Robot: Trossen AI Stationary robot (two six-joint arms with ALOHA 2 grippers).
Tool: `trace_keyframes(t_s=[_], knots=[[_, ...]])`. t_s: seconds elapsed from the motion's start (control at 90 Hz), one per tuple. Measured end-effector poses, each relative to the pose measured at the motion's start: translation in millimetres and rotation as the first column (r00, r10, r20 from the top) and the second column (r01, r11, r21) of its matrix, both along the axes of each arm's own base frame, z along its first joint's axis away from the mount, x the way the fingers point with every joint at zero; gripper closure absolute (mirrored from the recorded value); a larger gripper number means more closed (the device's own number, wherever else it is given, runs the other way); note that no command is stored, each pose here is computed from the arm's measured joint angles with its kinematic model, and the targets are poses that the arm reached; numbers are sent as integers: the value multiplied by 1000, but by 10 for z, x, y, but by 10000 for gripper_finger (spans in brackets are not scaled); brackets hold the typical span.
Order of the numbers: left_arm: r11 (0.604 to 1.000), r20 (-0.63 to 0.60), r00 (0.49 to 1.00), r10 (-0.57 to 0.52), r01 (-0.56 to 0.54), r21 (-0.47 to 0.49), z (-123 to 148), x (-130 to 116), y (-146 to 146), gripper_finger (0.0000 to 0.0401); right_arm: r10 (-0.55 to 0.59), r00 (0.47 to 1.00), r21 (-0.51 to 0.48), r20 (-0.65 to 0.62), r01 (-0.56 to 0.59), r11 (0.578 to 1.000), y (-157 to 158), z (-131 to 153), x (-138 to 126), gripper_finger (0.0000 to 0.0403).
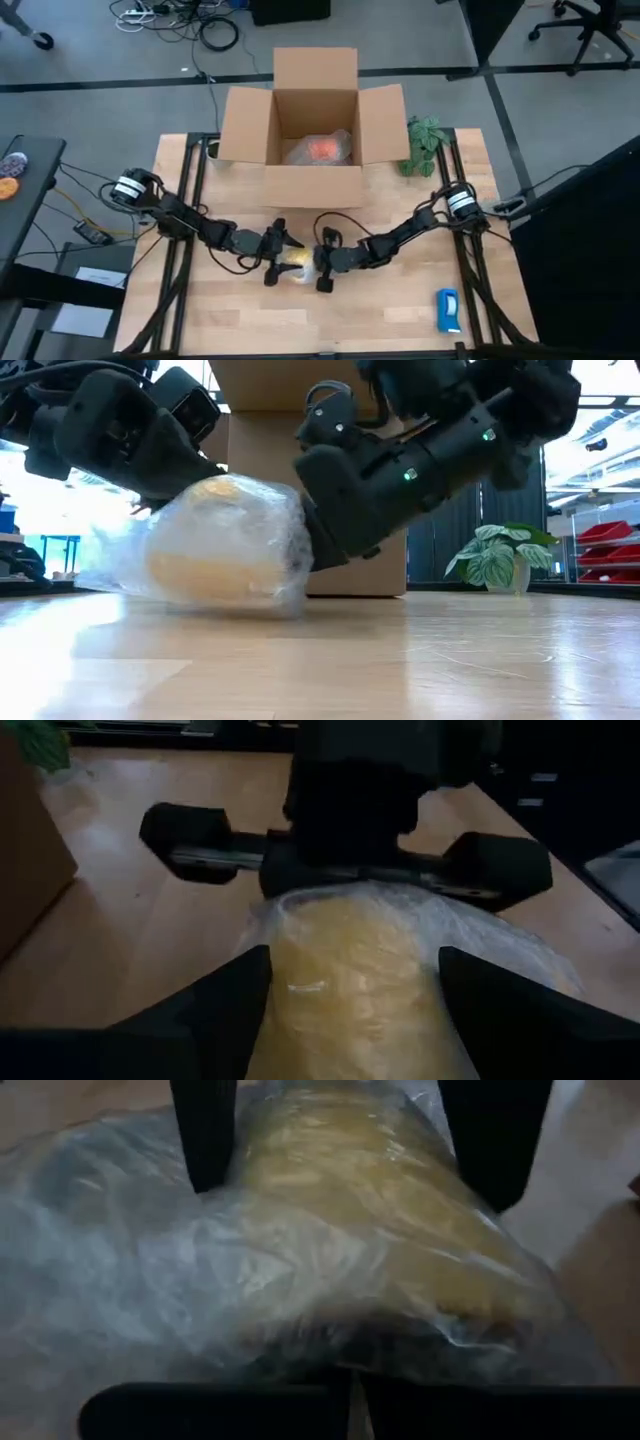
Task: Wrap mug
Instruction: Wrap the yellow mug with the bubble wrap
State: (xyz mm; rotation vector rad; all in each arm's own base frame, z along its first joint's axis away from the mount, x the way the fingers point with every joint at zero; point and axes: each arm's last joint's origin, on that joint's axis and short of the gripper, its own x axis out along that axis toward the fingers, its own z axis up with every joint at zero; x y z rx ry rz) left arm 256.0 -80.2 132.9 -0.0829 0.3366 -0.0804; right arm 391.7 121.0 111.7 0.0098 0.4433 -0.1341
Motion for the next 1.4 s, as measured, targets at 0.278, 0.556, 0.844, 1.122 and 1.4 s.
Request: trace_keyframes(t_s=[0.278, 0.556, 0.844, 1.122, 1.4], knots=[[1000, 4, 1000, 28, -28, -3, 6, 11, 13, 130, -40, 988, -23, -152, 37, 999, 117, 634, -414, 403], [998, 1, 998, 60, -60, 36, -3, 8, 25, 130, -109, 972, 11, -210, 114, 993, 169, 556, -501, 403], [989, 4, 995, 100, -100, 108, -9, 3, 43, 130, -72, 986, 56, -148, 81, 995, 118, 548, -365, 403], [989, -55, 993, 108, -102, 105, -56, -19, 37, 130, -184, 967, 217, -177, 221, 951, -41, 1298, -779, 403], [990, -35, 994, 102, -98, 103, -44, -17, 28, 130, -178, 933, 151, -312, 233, 961, -139, 1142, -792, 403]])
